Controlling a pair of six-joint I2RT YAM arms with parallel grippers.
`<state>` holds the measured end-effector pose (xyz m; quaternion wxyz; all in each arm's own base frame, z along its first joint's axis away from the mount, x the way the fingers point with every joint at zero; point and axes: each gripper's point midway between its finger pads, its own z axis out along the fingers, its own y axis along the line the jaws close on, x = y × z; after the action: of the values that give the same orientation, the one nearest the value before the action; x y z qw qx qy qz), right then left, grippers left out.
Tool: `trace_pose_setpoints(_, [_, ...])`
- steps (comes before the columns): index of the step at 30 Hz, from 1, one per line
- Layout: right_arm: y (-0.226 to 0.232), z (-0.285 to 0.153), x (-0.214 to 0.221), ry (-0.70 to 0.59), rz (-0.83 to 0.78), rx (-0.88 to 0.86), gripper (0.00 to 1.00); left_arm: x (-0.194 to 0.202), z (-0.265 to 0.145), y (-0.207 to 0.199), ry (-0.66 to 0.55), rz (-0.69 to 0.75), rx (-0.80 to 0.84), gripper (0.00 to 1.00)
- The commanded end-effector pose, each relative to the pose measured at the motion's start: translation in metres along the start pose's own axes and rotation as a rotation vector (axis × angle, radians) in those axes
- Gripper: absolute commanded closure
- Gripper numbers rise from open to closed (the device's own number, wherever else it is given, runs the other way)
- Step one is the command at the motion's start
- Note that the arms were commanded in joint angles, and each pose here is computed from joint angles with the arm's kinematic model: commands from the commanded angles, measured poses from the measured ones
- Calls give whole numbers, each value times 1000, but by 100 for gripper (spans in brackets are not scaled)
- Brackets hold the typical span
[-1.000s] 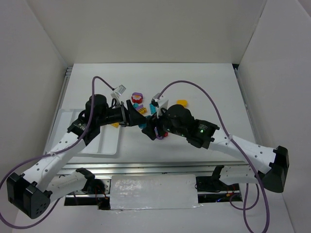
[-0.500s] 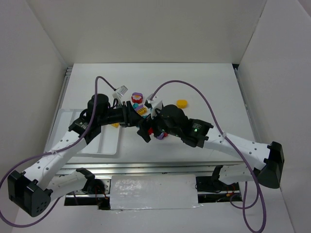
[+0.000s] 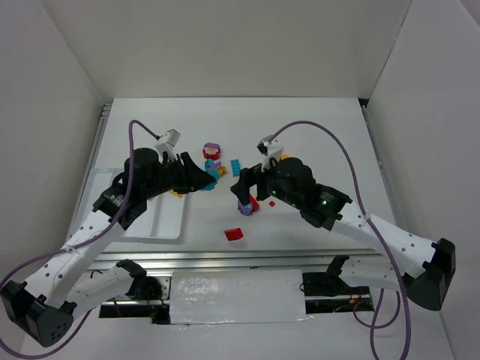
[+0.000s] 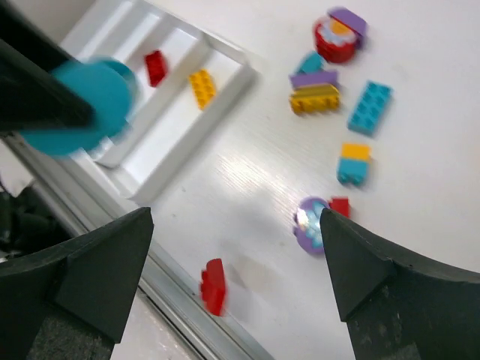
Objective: Sort the legos into containers by color
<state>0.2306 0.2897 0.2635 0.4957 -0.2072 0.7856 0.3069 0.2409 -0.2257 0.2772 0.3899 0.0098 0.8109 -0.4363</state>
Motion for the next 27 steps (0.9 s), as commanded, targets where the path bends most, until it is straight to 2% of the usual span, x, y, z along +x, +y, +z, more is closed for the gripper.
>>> trace_pose_setpoints(1, [-19,-14,0,-56,95,58,0,-37,-32,41,-202,15,-312,100])
trace_pose_setpoints(2, [-29,-16,7,-37,105,109,0,-32,-44,59,-198,-10,-413,100])
trace_pose_setpoints(3, [-35,-17,8,-31,113,141,0,-45,-56,74,-260,-21,-512,100])
trace_pose_setpoints(6, [-39,-20,14,-1,115,164,0,-45,-69,105,-242,-45,-637,100])
trace_pose_setpoints(9, [-36,-25,15,-13,124,135,0,-56,-90,147,-286,-119,-757,100])
trace_pose_setpoints(14, [-34,-25,29,19,137,115,0,-48,-104,209,-250,-268,-868,100])
trace_pose_setpoints(21, [-31,-23,43,43,137,87,0,-64,-139,266,-353,-428,-1013,100])
trace_pose_setpoints(26, [-24,-15,48,61,144,47,0,-73,-134,309,-337,-537,-1075,100])
trace_pose_setpoints(27, [-24,-14,49,63,146,42,0,-68,-127,322,-302,-567,-1088,99])
